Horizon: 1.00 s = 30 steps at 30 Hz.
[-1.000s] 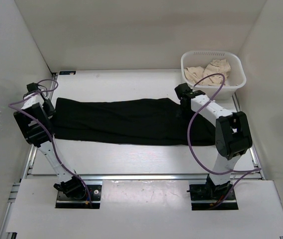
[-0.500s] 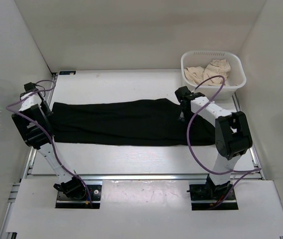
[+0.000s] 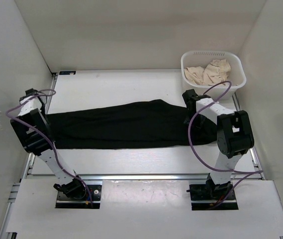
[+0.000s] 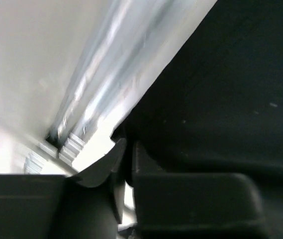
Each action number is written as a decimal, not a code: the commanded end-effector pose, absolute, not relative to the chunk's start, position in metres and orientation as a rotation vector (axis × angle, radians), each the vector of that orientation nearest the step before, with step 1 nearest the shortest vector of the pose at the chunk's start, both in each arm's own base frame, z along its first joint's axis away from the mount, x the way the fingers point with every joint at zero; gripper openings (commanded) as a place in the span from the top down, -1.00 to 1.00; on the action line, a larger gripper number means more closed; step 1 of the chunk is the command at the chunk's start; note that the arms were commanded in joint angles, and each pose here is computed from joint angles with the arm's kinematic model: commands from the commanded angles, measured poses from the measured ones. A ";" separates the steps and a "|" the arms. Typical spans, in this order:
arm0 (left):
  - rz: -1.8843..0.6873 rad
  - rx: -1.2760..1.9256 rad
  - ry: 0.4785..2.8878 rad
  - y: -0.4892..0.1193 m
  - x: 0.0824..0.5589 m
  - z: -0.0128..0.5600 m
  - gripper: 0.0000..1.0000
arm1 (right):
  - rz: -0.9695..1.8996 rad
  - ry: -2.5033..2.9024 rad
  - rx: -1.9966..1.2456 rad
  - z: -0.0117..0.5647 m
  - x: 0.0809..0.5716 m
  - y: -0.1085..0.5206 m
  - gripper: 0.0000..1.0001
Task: Fold and stack the trousers
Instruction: Fold the trousers
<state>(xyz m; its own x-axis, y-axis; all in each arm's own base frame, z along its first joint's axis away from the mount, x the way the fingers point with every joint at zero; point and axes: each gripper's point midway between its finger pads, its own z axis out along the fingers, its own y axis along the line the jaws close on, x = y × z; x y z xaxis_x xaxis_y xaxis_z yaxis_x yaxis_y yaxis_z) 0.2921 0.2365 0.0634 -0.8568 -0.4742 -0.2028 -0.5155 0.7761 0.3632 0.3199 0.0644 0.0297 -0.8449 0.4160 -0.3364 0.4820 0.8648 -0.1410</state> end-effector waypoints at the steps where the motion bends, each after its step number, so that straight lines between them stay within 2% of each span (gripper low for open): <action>1: 0.734 -0.820 3.015 0.233 0.251 0.040 0.45 | -0.276 2.757 0.707 0.027 0.320 0.065 -0.02; 3: 0.750 -0.852 3.028 0.240 0.244 0.029 0.27 | -0.201 2.724 0.704 0.046 0.329 0.065 -0.27; 4: 0.746 -0.850 3.052 0.239 0.242 0.022 0.22 | -0.184 2.706 0.690 0.058 0.331 0.065 -0.54; 6: 0.723 -0.850 3.057 0.238 0.245 0.019 0.19 | -0.132 2.643 0.656 0.096 0.333 0.065 -0.70; 7: 0.706 -0.850 3.058 0.236 0.246 0.018 0.19 | -0.127 2.596 0.658 0.115 0.337 0.062 -0.96; 9: 0.672 -0.850 3.071 0.232 0.244 0.015 0.19 | -0.138 2.561 0.697 0.138 0.323 0.047 -0.99; 12: 0.665 -0.847 3.107 0.226 0.235 0.008 0.19 | -0.074 2.516 0.918 0.136 0.297 0.017 -0.99; 15: 0.664 -0.847 3.109 0.225 0.232 0.009 0.19 | 0.076 2.486 1.171 0.107 0.279 -0.012 -0.99; 19: 0.640 -0.846 3.132 0.219 0.227 0.005 0.19 | 0.056 2.426 1.328 0.088 0.296 -0.051 -0.99; 30: 0.648 -0.843 3.163 0.216 0.219 -0.001 0.19 | 0.041 2.441 1.422 0.006 0.339 -0.080 -0.99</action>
<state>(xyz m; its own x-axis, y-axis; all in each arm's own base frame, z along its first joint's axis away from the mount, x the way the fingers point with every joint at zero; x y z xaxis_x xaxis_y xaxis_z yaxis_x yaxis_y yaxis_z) 0.2275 0.2279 0.0159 -0.8653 -0.4978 0.0592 -0.4201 0.7845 0.4561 0.3139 -0.0722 0.0161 -0.4815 0.8457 -0.2299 0.8459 0.5171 0.1305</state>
